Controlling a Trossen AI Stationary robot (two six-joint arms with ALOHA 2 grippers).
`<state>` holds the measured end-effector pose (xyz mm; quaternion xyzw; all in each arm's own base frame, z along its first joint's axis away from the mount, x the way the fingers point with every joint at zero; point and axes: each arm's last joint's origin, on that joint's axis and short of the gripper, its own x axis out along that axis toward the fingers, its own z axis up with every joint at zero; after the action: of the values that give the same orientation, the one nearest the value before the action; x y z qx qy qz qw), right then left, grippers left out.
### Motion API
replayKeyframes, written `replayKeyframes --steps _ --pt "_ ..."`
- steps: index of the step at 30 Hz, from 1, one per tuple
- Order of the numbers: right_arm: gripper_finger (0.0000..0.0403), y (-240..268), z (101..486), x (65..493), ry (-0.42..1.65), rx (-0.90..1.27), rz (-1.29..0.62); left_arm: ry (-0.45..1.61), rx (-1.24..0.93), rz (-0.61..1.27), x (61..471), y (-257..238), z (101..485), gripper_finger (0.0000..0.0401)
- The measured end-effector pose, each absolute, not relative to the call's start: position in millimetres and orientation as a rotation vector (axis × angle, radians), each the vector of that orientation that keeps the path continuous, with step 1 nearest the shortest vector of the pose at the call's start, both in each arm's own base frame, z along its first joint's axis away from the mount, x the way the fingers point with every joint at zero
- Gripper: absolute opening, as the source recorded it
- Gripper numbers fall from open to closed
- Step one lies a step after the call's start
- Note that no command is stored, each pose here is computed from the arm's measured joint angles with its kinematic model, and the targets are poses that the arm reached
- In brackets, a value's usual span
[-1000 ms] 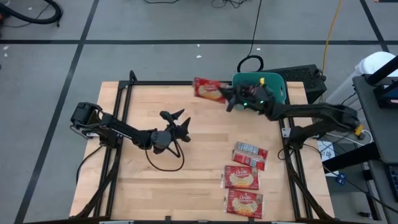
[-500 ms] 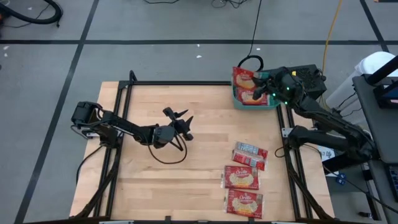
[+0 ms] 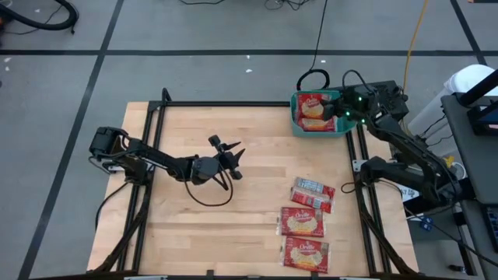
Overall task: Sort popcorn bags into baskets
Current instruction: Put the red popcorn bag into the blue bin
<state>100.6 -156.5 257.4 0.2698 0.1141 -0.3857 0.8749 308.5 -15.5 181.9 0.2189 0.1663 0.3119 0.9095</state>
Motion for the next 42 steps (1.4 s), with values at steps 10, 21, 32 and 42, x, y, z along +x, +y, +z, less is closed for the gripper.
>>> replayKeyframes --steps 10,21,32,42 --pt "0.001 -175 234 105 0.325 0.705 -0.742 0.313 0.39 0.555 310 -18 181 0.014" --pt "0.0083 -189 219 105 0.441 0.58 -0.949 0.297 0.346 0.511 311 -21 181 0.014" --pt "0.0181 -189 217 102 0.597 0.381 -1.14 0.296 0.333 0.512 311 -21 181 0.0141" --pt "0.0219 -169 233 115 0.506 0.336 -1.022 0.294 0.289 0.511 310 -21 180 0.0141"
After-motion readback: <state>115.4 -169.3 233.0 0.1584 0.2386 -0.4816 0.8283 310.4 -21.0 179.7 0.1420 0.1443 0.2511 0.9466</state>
